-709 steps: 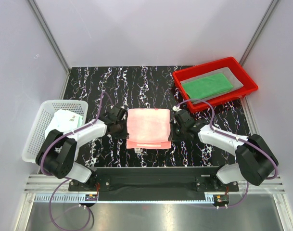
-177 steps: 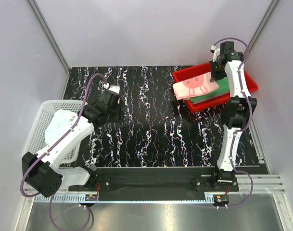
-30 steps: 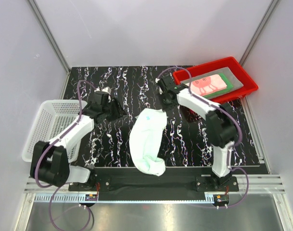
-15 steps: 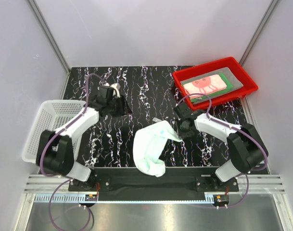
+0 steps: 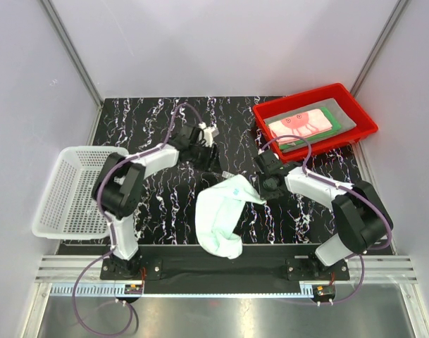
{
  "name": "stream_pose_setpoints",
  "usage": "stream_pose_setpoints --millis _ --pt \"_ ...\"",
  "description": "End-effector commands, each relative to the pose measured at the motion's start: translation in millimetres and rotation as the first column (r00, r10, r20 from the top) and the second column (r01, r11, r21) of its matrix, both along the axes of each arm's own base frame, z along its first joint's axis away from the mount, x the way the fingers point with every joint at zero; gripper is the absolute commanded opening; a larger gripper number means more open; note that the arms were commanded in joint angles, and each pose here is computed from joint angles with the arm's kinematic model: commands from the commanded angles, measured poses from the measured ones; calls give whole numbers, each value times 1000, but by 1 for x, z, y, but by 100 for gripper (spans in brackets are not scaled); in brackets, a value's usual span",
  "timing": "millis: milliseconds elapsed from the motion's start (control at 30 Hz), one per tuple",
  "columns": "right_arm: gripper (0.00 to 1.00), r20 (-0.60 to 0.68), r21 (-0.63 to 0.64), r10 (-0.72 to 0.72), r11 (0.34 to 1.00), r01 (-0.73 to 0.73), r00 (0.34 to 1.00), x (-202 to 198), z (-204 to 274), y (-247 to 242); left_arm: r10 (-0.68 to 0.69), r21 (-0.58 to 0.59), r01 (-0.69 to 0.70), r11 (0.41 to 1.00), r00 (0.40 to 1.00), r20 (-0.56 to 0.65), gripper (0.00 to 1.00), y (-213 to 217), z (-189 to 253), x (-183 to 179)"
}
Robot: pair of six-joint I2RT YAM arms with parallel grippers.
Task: Fold and stack the towels
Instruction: Flatten out the crumpled towel
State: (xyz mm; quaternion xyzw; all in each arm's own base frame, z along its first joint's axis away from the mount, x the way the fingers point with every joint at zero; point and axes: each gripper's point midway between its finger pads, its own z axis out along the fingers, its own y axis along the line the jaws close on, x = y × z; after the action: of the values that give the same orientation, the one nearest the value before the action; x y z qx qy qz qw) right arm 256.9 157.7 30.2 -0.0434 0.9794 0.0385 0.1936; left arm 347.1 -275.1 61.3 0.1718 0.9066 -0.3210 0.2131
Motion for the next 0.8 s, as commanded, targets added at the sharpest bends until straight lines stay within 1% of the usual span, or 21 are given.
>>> stream_pose_setpoints --millis 0,67,100,167,233,267,300,333,367,400,433,467,500,533,567,600,633,667,733,767 --pt "0 75 -5 -44 999 45 996 12 12 -5 -133 -62 133 989 991 13 53 -25 -3 4" --pt "0 80 16 -37 999 36 996 12 13 -2 -167 -70 163 984 985 -43 55 -30 -18 -16" --pt "0 79 19 -32 999 31 996 13 13 -1 -171 -62 168 984 984 -47 56 -30 -19 -21" --pt "0 82 27 -19 1000 17 996 16 14 3 -176 -18 176 984 983 -59 57 -31 -29 -32" --pt "0 72 31 -3 1000 1 997 17 13 6 -150 32 152 988 986 -68 58 -24 -38 -37" --pt "0 73 40 3 999 -6 997 19 14 9 -154 30 156 987 986 -70 57 -25 -38 -42" --pt "0 78 43 3 999 -6 997 21 14 11 -152 24 153 988 986 -63 54 -27 -37 -41" --pt "0 78 54 10 998 -15 997 22 16 14 -146 12 146 989 988 -53 49 -28 -35 -43" --pt "0 91 64 16 998 -22 996 27 21 18 -150 0 150 989 988 -46 41 -31 -31 -46" --pt "0 91 66 23 997 -29 996 29 23 20 -151 -15 150 989 988 -41 28 -33 -27 -46" --pt "0 101 75 45 996 -52 994 33 29 24 -143 -35 142 989 989 -29 11 -35 -15 -46" --pt "0 135 90 51 994 -64 990 45 42 31 -138 -37 137 990 990 -17 3 -35 -7 -43" --pt "0 144 88 59 994 -72 988 50 48 34 -131 -35 131 991 991 -6 0 -35 1 -42" --pt "0 160 84 77 992 -91 984 56 55 37 -87 -2 87 996 996 35 0 -29 24 -31" --pt "0 207 103 83 989 -106 975 71 77 46 -60 14 59 998 997 56 0 -23 36 -25" --pt "0 212 106 95 987 -119 973 75 83 50 -39 18 38 999 995 88 0 -19 52 -20" --pt "0 229 120 114 982 -144 967 81 92 56 14 64 -21 998 994 107 0 -7 62 -15" --pt "0 273 144 113 977 -157 955 92 114 65 49 43 -59 997 980 192 0 -1 101 -8" --pt "0 275 171 140 966 -192 951 95 126 76 106 40 -120 992 959 263 0 11 129 -6" --pt "0 290 183 141 963 -199 946 99 138 80 126 9 -135 991 943 309 0 17 153 -14"
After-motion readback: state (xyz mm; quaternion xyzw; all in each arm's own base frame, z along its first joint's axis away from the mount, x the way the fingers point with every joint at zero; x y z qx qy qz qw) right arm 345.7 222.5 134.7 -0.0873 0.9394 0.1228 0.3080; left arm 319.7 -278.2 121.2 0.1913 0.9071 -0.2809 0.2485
